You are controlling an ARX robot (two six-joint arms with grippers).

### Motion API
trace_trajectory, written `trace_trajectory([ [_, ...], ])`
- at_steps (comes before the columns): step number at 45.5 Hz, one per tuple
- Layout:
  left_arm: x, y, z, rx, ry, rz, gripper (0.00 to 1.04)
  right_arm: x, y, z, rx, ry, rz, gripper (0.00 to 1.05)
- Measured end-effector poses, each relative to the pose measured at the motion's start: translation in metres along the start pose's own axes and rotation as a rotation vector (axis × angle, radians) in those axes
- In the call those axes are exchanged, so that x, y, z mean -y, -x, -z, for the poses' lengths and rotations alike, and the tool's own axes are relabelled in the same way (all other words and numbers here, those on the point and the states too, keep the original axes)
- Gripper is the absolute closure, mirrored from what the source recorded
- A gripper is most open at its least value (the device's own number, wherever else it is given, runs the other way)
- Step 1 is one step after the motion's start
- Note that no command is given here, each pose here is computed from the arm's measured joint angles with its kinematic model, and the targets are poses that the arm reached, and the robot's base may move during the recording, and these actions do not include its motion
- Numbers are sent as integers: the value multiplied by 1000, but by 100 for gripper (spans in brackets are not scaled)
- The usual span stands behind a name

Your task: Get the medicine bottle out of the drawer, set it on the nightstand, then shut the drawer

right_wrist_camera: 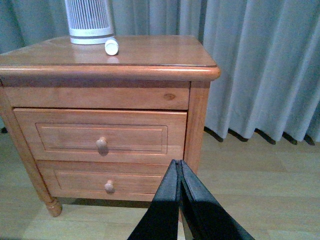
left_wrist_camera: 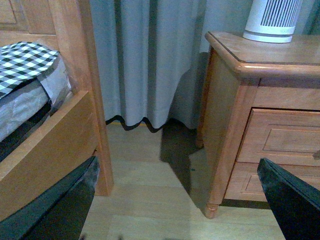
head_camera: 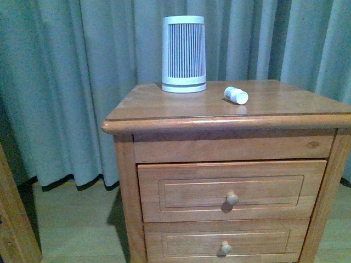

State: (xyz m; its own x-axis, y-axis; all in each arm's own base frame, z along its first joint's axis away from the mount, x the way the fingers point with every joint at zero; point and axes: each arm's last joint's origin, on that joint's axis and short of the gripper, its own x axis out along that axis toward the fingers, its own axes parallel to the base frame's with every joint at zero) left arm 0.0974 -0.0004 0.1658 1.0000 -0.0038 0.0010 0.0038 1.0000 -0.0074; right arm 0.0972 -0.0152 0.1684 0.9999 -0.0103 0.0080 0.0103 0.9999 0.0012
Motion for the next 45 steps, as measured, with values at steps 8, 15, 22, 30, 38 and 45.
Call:
trace_trajectory([
  [8,0,0,0,0,0,0,7,-12,0,0,0,-1,10,102],
  [15,0,0,0,0,0,0,7,-15,0,0,1,-1,-11,102],
  [22,0,0,0,0,0,0,7,-15,0,0,1,-1,-12,100],
  [30,0,0,0,0,0,0,7,-15,0,0,1,-1,-11,73],
  [38,0,0,0,0,0,0,7,-15,0,0,2,-1,-11,42],
  [45,0,0,0,0,0,0,7,-15,0,0,2,-1,-11,8],
])
